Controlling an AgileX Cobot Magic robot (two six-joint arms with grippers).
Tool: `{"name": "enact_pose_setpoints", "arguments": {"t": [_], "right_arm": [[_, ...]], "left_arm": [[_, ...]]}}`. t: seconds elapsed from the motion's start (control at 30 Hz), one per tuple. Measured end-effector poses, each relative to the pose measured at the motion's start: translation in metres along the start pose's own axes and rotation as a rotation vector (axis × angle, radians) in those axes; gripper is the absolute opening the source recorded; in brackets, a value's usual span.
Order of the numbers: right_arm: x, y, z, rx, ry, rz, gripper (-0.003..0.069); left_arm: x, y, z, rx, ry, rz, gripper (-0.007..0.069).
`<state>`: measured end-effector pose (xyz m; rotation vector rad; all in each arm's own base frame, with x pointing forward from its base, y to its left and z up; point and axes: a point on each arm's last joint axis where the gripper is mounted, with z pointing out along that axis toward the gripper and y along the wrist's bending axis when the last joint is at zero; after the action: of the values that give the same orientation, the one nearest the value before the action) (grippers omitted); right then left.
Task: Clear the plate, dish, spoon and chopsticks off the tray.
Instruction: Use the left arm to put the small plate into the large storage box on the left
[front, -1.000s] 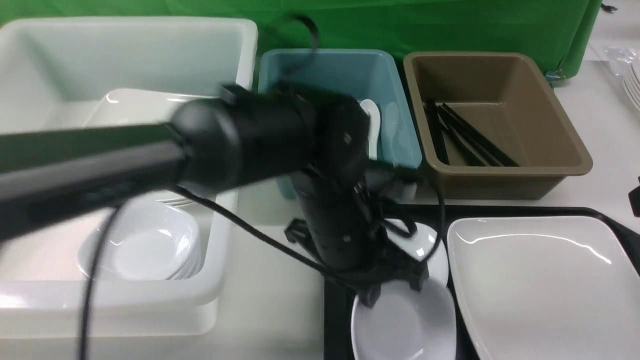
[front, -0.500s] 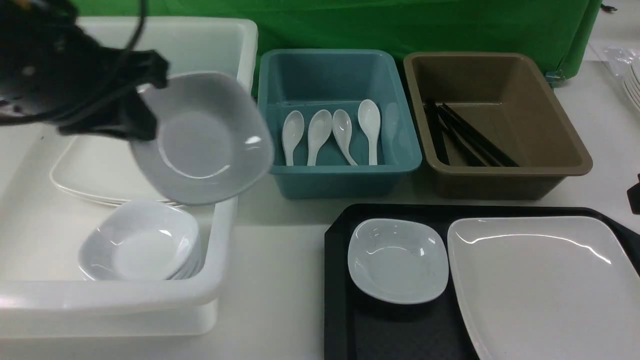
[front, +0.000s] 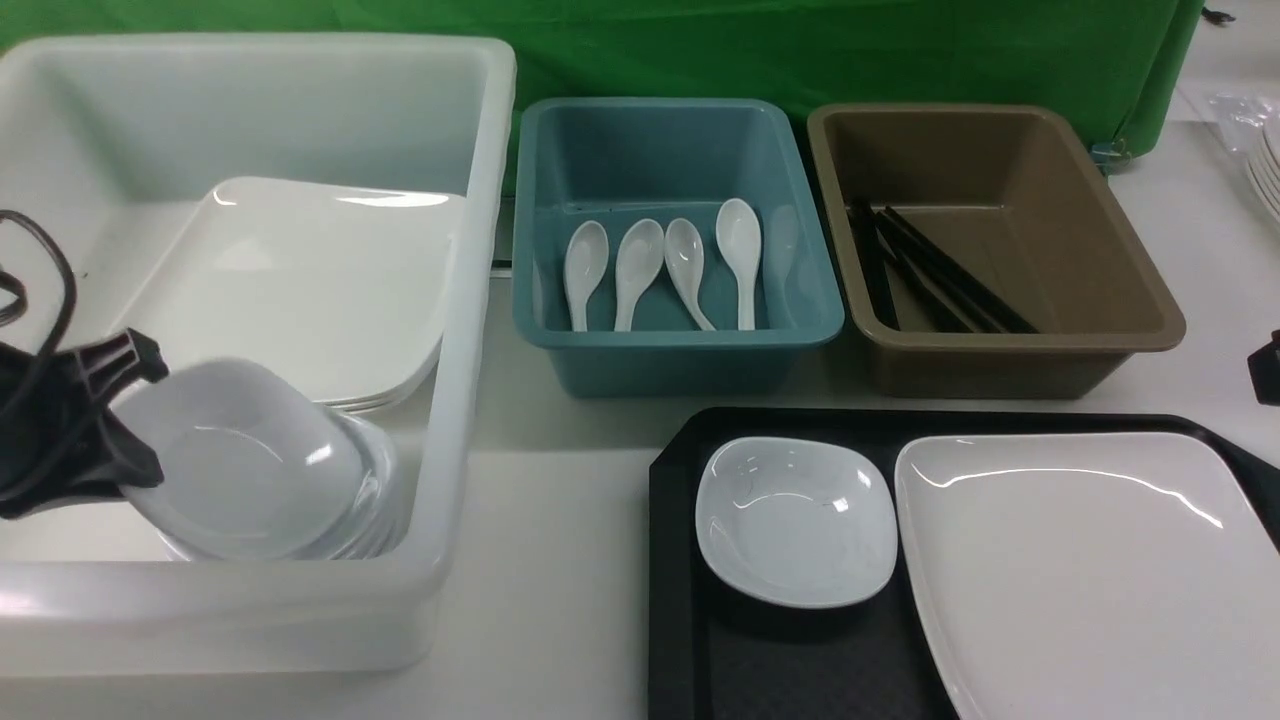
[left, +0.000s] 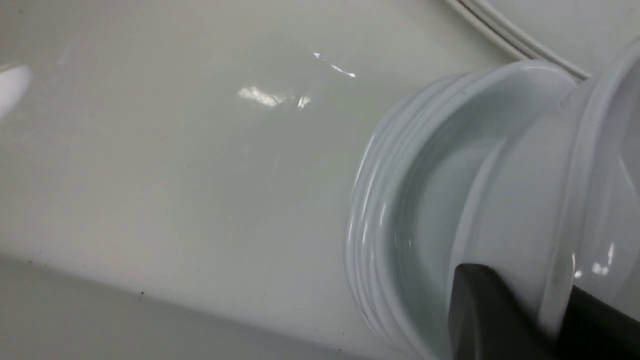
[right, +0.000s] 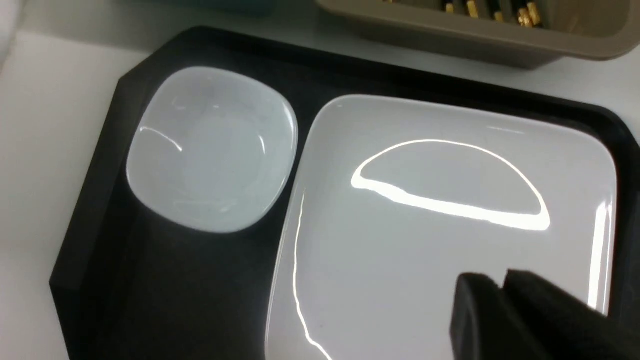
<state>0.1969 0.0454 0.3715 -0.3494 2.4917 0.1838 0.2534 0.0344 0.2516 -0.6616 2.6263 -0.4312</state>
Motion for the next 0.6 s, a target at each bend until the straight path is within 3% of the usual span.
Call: {"name": "enact_pose_setpoints", "arguments": {"t": [0.03,0.13,0.37,0.47,0.6], "right_arm": [[0.000,0.000,0.000,0.000,0.000,0.000,0.0100],[0.000,0.000,0.000,0.000,-0.002,0.000,0.0108],[0.000,0.000,0.000,0.000,-0.001,0.000,0.0118],[0.001,0.000,0.000,-0.001,0.006,0.000,0.0121],[0.001,0.000,0.000,-0.001,0.009,0.000,0.0126]], "left_arm": [[0.000,0.000,0.000,0.000,0.001,-0.001,0.0070],[-0.002,0.002,0.010,-0.006,0.028,-0.001,0.0172],[-0.019,-0.008,-0.019,-0.056,0.027,0.157,0.0462],[-0.032,-0.022,-0.051,-0.057,-0.028,0.214,0.0519],[-0.039,-0.058,-0.090,-0.003,-0.108,0.326,0.0487]]}}
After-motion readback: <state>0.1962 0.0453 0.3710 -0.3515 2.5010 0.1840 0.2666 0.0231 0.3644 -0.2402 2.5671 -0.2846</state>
